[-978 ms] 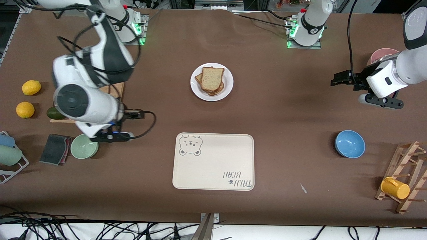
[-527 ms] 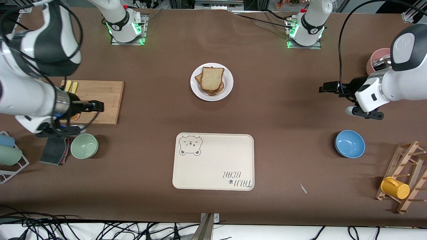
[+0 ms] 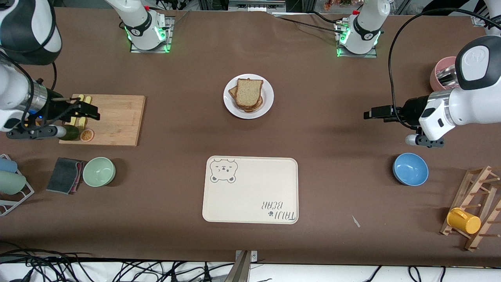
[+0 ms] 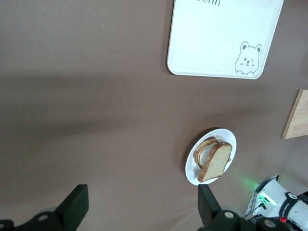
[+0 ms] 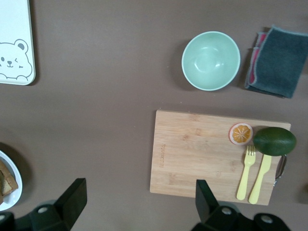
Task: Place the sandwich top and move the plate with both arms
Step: 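Move the left gripper toward the plate while the right gripper returns, then grasp the rim of the white plate with the left gripper, then slide the plate with the left gripper onto the bear-printed white tray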
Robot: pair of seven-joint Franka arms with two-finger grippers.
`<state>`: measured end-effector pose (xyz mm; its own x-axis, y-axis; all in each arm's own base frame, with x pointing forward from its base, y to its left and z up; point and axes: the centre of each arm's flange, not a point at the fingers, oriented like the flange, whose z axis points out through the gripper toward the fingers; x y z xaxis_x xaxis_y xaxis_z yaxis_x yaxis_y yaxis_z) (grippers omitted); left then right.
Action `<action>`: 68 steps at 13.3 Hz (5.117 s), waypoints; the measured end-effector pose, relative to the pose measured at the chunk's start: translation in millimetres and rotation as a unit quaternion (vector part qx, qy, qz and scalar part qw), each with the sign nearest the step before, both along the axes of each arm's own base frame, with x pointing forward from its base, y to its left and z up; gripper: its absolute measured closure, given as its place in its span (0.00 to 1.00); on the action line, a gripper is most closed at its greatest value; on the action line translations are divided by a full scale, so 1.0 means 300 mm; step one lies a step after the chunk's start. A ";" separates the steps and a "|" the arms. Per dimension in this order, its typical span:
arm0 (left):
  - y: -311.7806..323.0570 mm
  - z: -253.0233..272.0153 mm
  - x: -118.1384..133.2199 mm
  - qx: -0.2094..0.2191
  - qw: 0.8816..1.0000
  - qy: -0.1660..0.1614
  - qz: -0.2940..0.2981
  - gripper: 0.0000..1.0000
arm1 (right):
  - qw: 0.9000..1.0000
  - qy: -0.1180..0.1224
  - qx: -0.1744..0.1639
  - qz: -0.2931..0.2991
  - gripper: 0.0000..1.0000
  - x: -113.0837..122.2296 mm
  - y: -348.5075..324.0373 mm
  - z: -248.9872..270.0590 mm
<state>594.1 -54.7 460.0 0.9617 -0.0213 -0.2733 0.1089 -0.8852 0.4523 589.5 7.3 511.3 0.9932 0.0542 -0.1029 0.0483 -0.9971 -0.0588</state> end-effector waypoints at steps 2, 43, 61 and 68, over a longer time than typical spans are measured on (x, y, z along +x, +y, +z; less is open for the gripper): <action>-0.017 -0.041 0.006 -0.002 1.000 0.011 -0.005 0.00 | 1.000 -0.013 0.000 -0.009 0.00 -0.025 -0.050 0.061; -0.713 -0.991 -0.698 -0.255 0.964 -0.068 0.029 0.02 | 0.999 -0.042 -0.026 -0.019 0.00 -0.164 -0.165 0.329; -0.759 -1.124 -0.820 -0.274 0.955 -0.100 0.046 0.31 | 0.999 -0.036 -0.025 -0.018 0.00 -0.160 -0.160 0.317; -0.769 -1.162 -0.823 -0.278 0.954 -0.098 0.046 0.43 | 0.999 -0.036 -0.025 -0.019 0.00 -0.159 -0.161 0.315</action>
<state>347.3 -285.4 111.5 0.9980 -0.0244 -0.0582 0.0387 -0.4928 0.8693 541.8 -41.0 605.7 0.9994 0.0136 -0.0334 0.0134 -0.9999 -0.0070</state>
